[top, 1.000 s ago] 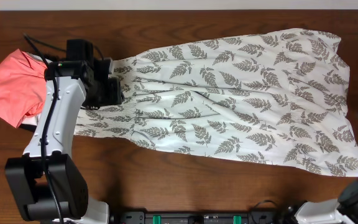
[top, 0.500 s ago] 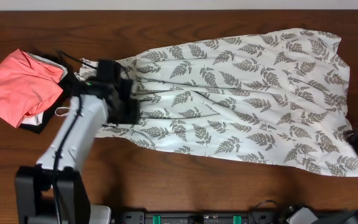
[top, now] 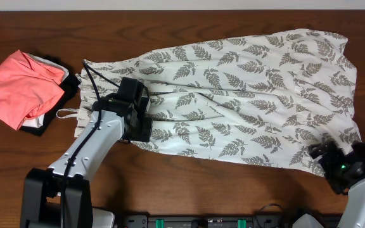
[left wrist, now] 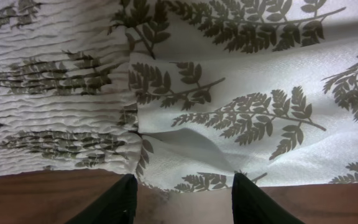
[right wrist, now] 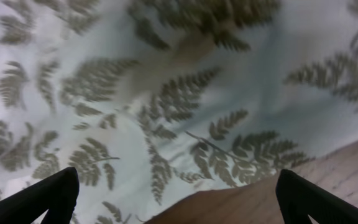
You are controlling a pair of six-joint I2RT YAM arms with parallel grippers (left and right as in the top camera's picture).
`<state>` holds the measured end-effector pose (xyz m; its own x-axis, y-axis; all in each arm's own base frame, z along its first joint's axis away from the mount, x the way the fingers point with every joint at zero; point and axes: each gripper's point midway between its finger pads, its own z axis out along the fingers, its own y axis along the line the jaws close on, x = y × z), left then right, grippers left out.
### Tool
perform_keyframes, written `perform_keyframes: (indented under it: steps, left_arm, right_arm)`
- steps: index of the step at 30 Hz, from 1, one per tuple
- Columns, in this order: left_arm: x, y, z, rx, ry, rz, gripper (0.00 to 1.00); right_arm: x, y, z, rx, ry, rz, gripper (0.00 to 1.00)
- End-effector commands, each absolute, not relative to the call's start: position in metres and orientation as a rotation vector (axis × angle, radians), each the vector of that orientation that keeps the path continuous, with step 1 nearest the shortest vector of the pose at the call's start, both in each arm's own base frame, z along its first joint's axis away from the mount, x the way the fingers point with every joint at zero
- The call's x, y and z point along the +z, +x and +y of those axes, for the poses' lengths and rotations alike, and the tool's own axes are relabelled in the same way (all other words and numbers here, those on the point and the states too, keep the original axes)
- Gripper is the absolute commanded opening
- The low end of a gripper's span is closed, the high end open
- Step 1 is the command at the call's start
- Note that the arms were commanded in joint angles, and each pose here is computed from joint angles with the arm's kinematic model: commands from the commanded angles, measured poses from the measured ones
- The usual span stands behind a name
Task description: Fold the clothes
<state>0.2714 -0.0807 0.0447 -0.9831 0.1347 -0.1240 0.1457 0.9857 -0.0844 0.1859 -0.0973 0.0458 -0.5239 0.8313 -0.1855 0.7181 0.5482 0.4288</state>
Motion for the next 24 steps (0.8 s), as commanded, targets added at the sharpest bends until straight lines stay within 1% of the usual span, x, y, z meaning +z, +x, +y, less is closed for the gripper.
perform_keyframes:
  steps: [1,5,8,11,12,13,18,24]
  left_arm:
    - [0.047,0.272,-0.079,-0.119,0.191,3.004,0.50]
    - [0.047,0.272,-0.079,-0.124,0.192,3.004,0.50]
    - [0.047,0.272,-0.079,-0.124,0.191,3.004,0.50]
    - [0.047,0.272,-0.079,-0.124,0.191,3.004,0.50]
    - [0.047,0.272,-0.079,-0.124,0.191,3.004,0.50]
    - [0.047,0.272,-0.079,-0.124,0.192,3.004,0.50]
    - [0.047,0.271,-0.079,-0.123,0.191,3.008,0.50]
    - [0.046,0.271,-0.079,-0.123,0.191,3.010,0.50]
  right_arm:
    - [0.033,0.176,-0.098,0.391,1.396,2.411,0.99]
    - [0.027,0.162,-0.106,0.276,1.484,2.424,0.99]
    - [0.025,0.158,-0.108,0.252,1.540,2.413,0.98]
    - [0.024,0.157,-0.106,0.260,1.577,2.399,0.92]
    - [0.024,0.157,-0.107,0.259,1.578,2.399,0.88]
    - [0.024,0.155,-0.107,0.249,1.581,2.402,0.85]
    - [0.019,0.144,-0.114,0.142,1.612,2.423,0.84]
    - [0.001,0.138,-0.109,0.146,1.658,2.394,0.82]
